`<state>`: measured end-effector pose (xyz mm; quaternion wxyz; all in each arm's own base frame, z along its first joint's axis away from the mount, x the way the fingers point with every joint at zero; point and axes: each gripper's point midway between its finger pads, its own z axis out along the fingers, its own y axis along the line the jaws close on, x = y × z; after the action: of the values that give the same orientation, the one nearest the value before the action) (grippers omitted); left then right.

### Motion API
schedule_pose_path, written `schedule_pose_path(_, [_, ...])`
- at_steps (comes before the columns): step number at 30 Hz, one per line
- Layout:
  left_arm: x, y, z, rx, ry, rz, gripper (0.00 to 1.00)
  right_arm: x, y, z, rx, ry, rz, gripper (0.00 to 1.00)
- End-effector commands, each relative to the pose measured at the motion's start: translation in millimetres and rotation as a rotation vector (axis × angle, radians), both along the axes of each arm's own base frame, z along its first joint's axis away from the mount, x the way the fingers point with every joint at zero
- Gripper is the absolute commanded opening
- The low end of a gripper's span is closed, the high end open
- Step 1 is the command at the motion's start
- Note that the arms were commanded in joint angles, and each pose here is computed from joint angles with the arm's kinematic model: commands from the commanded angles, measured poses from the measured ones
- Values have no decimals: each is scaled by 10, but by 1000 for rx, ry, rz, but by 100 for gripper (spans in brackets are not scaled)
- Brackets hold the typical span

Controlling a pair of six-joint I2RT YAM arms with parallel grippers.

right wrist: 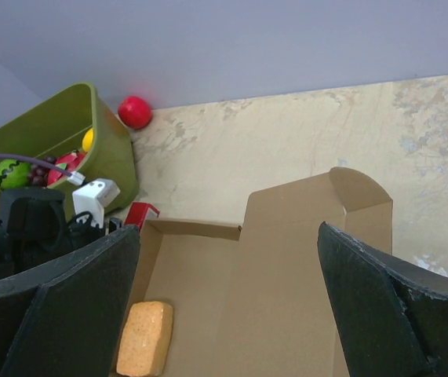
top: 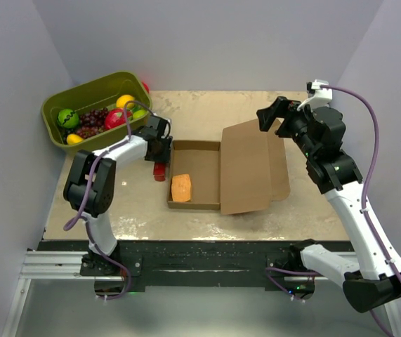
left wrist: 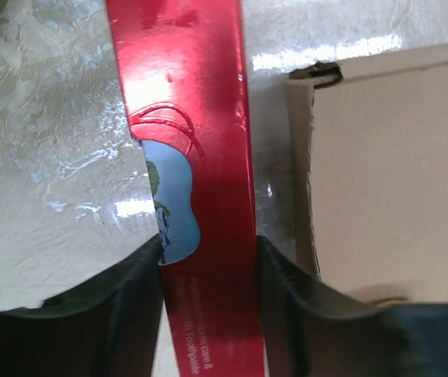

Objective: Fold the paper box

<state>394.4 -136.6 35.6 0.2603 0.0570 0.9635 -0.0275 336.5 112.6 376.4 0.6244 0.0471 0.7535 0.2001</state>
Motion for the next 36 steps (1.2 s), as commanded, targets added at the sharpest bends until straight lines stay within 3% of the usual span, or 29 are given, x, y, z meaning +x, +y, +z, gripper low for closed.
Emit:
schedule_pose_path(1, [121, -12, -4, -22, -41, 14, 37, 34, -6, 96, 8, -33, -12, 99])
schedule_pose_path(7, [111, 21, 400, -45, -131, 39, 10, 59, 6, 75, 8, -29, -11, 99])
schedule_pose_path(11, [45, 75, 678, -50, -182, 50, 2, 57, 24, 79, 13, -31, -3, 99])
schedule_pose_path(18, [-155, 51, 1194, -93, -266, 56, 0, 27, 28, 106, 22, -38, 2, 99])
schedule_pose_path(20, [-234, -142, 1347, -163, -289, 50, 0, 31, 50, 106, 33, -38, 10, 99])
schedule_pose_path(24, [-485, -957, 1504, -355, -306, -45, 0, 15, 105, 104, 63, -41, 36, 99])
schedule_pose_path(27, [-592, -1344, 1471, -417, -275, -83, 0, -33, 117, 155, 71, -52, 49, 99])
schedule_pose_path(36, [-695, -1663, 1014, -430, -202, -72, 0, -143, 37, 267, 67, -84, 29, 99])
